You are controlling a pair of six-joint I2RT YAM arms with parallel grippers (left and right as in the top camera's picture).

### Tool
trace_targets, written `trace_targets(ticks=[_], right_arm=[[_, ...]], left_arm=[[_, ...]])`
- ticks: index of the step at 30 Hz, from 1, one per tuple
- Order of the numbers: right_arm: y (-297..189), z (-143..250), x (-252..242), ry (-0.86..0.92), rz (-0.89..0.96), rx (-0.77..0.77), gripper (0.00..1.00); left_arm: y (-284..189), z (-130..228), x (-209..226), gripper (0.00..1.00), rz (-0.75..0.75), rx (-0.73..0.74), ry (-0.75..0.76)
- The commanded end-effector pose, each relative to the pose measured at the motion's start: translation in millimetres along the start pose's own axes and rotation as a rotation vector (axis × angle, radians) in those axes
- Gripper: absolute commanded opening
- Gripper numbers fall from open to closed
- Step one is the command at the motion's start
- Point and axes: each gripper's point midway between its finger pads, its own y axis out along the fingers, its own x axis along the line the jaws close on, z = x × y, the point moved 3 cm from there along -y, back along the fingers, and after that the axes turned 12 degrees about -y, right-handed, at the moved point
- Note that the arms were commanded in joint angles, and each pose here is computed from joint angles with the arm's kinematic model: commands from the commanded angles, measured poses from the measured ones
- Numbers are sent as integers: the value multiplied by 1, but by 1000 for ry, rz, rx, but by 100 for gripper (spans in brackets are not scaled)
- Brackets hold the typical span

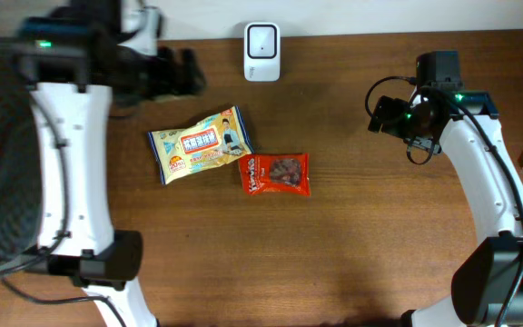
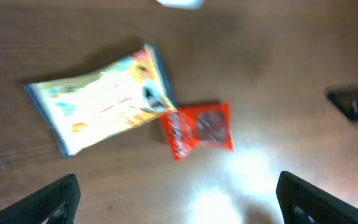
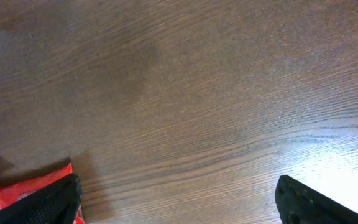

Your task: Scan the item barcode

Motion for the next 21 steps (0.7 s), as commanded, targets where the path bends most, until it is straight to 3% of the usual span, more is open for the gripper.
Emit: trace_targets(ticks=[1, 5, 7, 11, 15, 20, 21], right_arm=[[-4, 0, -3, 16, 0, -7, 98], [-4, 0, -3, 15, 0, -7, 98], [-4, 0, -3, 16, 0, -7, 98], [-4, 0, -3, 16, 0, -7, 98], [-4, 0, -3, 16, 0, -7, 98], [-4, 0, -3, 15, 0, -7, 98], [-3, 0, -3, 16, 0, -7, 98]], left_arm=[[37, 44, -29, 99, -10, 176, 75], [108, 108, -18, 99, -130, 457, 60], [153, 127, -9, 99, -143, 497, 82], [222, 132, 3, 99, -83, 402, 119], [255, 142, 19, 100, -108, 356, -103], [280, 150, 33, 86, -114, 299, -254], [283, 148, 32, 78, -103, 286, -251]])
